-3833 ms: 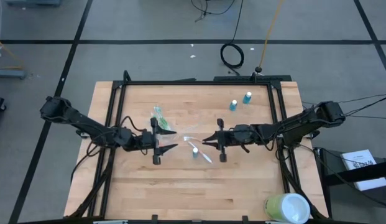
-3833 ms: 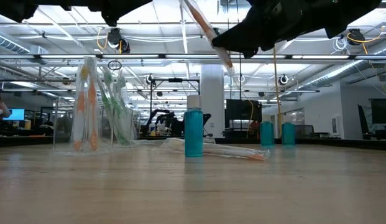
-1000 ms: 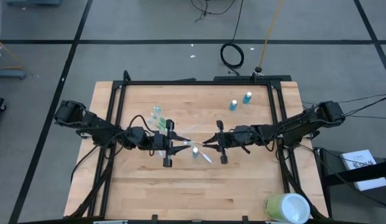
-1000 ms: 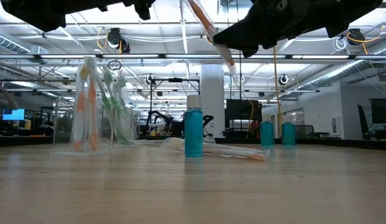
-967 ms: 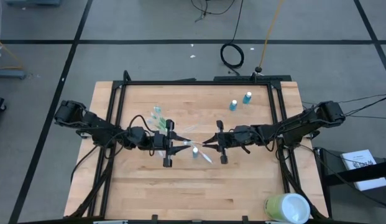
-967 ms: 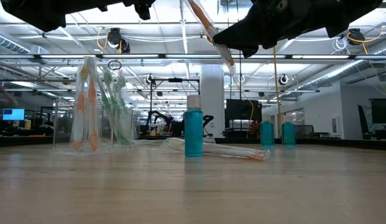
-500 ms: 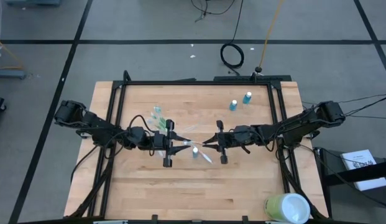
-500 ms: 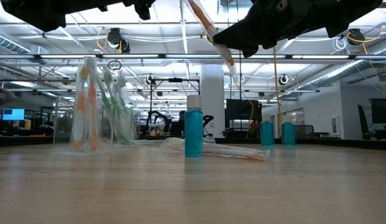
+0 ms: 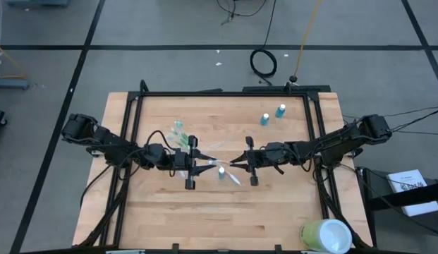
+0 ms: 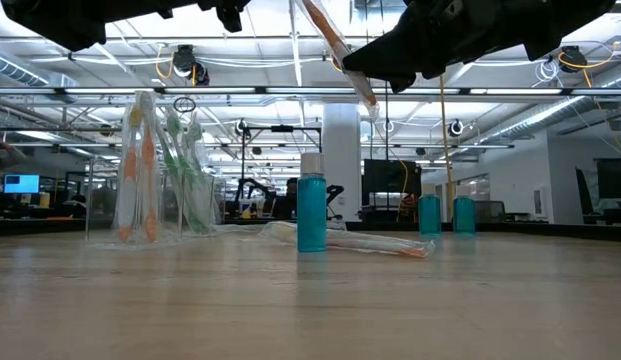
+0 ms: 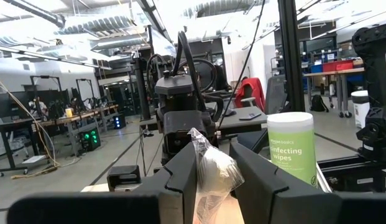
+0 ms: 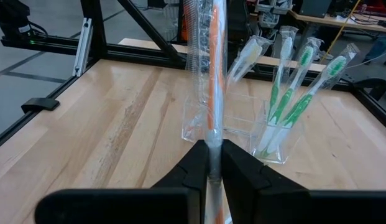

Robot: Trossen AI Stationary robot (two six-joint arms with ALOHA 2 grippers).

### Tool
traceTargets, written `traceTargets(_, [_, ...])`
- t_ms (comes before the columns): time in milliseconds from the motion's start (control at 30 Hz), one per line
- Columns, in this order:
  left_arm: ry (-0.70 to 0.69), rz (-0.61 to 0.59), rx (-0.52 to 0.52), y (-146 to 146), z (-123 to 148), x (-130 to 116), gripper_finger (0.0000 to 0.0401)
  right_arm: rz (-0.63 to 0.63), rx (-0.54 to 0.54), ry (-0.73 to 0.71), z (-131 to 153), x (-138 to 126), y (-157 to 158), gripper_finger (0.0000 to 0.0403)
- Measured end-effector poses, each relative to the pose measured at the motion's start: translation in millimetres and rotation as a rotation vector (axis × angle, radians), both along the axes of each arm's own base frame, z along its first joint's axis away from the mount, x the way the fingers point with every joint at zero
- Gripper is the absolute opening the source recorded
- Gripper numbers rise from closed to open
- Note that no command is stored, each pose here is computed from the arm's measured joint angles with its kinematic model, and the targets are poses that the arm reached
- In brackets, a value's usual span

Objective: Pick & Place toothbrushing station
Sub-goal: Put the orange toothbrush into the bottom section of the transparent organizer

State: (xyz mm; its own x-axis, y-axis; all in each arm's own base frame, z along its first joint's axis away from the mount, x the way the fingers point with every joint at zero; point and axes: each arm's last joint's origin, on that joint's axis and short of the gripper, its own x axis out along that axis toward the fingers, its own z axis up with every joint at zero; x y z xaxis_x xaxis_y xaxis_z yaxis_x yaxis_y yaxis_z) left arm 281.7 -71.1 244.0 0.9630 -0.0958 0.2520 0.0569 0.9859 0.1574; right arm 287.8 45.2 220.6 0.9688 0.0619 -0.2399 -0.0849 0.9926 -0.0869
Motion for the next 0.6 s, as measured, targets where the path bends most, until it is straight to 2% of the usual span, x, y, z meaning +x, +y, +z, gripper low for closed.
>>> traceTargets(600, [0.000,0.000,-0.001,0.0,0.0,0.0,0.0088,0.000,0.000,0.000,0.0,0.0,0.0,0.0027])
